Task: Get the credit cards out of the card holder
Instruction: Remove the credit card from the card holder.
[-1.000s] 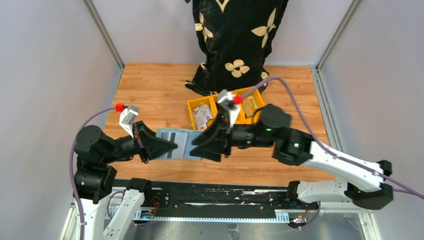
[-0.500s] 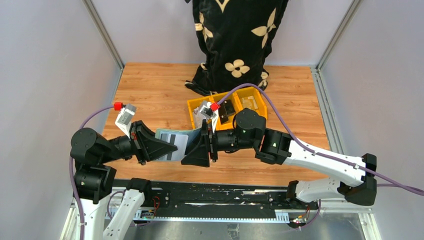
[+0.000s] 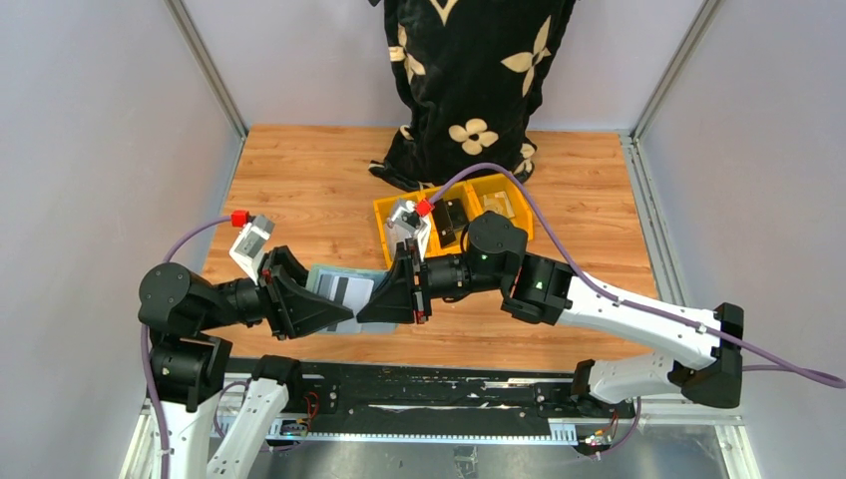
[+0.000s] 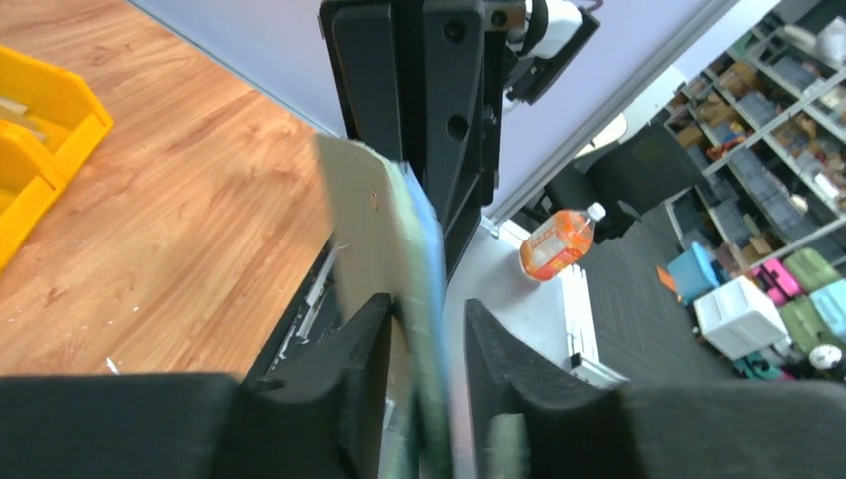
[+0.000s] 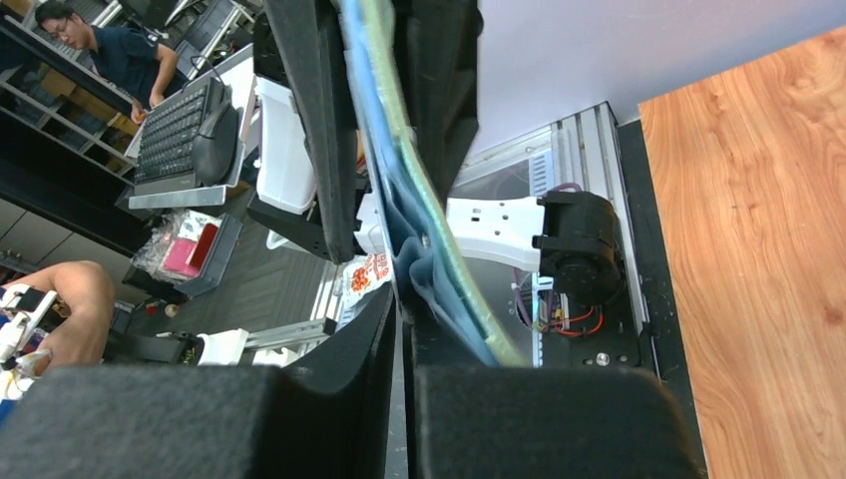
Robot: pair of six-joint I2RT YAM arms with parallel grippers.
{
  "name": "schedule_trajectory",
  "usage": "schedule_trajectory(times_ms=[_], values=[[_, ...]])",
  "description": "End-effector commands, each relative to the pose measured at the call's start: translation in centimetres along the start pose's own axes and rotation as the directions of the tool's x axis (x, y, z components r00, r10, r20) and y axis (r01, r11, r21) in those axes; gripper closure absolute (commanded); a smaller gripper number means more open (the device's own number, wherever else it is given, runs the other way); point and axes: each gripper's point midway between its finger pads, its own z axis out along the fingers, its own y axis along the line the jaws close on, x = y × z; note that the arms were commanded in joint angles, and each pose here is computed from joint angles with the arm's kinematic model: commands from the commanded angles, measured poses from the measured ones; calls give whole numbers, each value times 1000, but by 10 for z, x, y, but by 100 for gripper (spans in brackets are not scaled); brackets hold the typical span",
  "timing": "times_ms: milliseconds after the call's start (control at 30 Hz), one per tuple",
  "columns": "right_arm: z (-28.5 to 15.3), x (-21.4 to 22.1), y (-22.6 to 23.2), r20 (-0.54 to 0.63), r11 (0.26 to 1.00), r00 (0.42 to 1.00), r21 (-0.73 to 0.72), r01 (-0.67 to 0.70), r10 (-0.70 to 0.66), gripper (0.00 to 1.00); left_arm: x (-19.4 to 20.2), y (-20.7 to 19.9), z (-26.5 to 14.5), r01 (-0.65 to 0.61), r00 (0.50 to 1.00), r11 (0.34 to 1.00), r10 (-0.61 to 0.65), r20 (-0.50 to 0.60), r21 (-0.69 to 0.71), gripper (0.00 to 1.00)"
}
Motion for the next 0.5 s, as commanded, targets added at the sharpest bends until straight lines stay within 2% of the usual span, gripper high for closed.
schedule_trajectory(times_ms=[0,67,133,300,400,467], values=[[-7,-18,17,71,996,997,-76,49,-44,94,14,-7,-2,69,996,996,-65,-66,56,59],[-9,-14,20,64,994,997,-93,50,-44,96,15,-6,-2,82,994,995,-78,-72,59,50],[-10,-12,21,58,993,997,-104,48,-42,98,15,-7,-2,81,994,995,-76,-73,62,49],[-16,-5,28,39,989,998,-138,54,-49,100,12,-8,-2,81,994,994,-75,-79,69,69],[-20,-2,33,26,986,998,-155,64,-61,100,10,-9,-1,80,994,994,-74,-83,73,77],[-22,0,32,16,987,998,-147,66,-64,94,8,-10,-1,73,994,994,-67,-82,75,81]])
